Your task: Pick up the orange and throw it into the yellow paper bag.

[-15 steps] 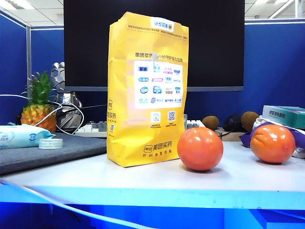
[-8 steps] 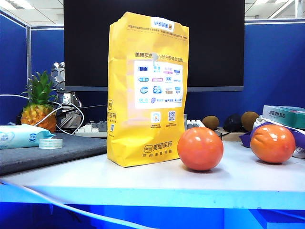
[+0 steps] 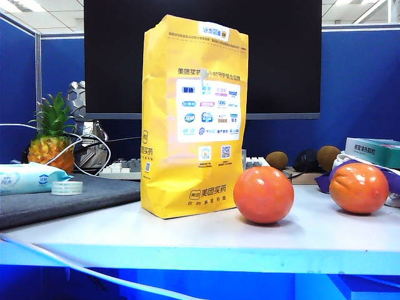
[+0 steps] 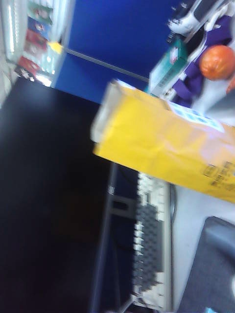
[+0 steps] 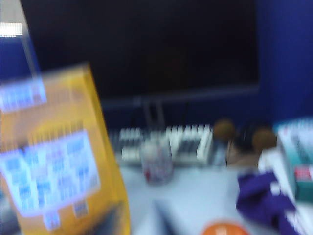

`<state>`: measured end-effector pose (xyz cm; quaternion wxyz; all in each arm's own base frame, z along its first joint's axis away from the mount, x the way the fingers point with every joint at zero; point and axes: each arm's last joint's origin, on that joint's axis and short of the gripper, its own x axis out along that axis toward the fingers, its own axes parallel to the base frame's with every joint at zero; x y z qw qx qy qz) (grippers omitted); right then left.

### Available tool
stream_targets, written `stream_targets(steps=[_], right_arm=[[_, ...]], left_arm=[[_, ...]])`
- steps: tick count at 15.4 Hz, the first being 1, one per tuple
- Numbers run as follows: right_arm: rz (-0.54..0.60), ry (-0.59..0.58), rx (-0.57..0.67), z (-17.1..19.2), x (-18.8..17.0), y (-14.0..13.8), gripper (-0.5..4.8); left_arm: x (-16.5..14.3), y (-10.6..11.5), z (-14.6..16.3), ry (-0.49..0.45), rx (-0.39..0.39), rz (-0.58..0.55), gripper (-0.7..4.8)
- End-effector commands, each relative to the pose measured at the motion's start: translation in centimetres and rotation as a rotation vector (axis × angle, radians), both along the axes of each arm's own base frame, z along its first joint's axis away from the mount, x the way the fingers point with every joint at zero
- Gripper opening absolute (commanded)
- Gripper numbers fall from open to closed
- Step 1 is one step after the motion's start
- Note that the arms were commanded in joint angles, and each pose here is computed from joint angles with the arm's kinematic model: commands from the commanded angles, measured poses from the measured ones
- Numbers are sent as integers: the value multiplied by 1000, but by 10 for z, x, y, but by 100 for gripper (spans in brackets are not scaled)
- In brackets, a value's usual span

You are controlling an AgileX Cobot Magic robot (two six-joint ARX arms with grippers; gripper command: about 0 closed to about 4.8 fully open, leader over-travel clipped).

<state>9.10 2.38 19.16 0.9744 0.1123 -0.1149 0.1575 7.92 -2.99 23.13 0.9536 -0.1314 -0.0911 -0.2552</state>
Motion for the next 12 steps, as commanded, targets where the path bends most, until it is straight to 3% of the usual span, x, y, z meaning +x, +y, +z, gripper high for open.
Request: stream_targets(steps=[1,3,4,5,7,9,12], right_arm=[[14,20,72,8,2,0,440],[42,66,29,22,9,4,443],[55,83,2,30,14,7,479],[70,117,-12,38,20,9,479],[148,213,-93,53,42,19,479],[237,340,-137,57,65,28,479],[349,550,-243,46,105,43,479]], left_arm=[[14,-6,31,67,182,-30,328],[45,-18,59,139,314,-151,328],[58,-23,65,171,350,-189,329],[74,-29,71,219,396,-230,330],[100,-39,81,291,475,-313,389],[108,-42,89,332,501,-347,479],[107,-45,99,326,513,-390,479]])
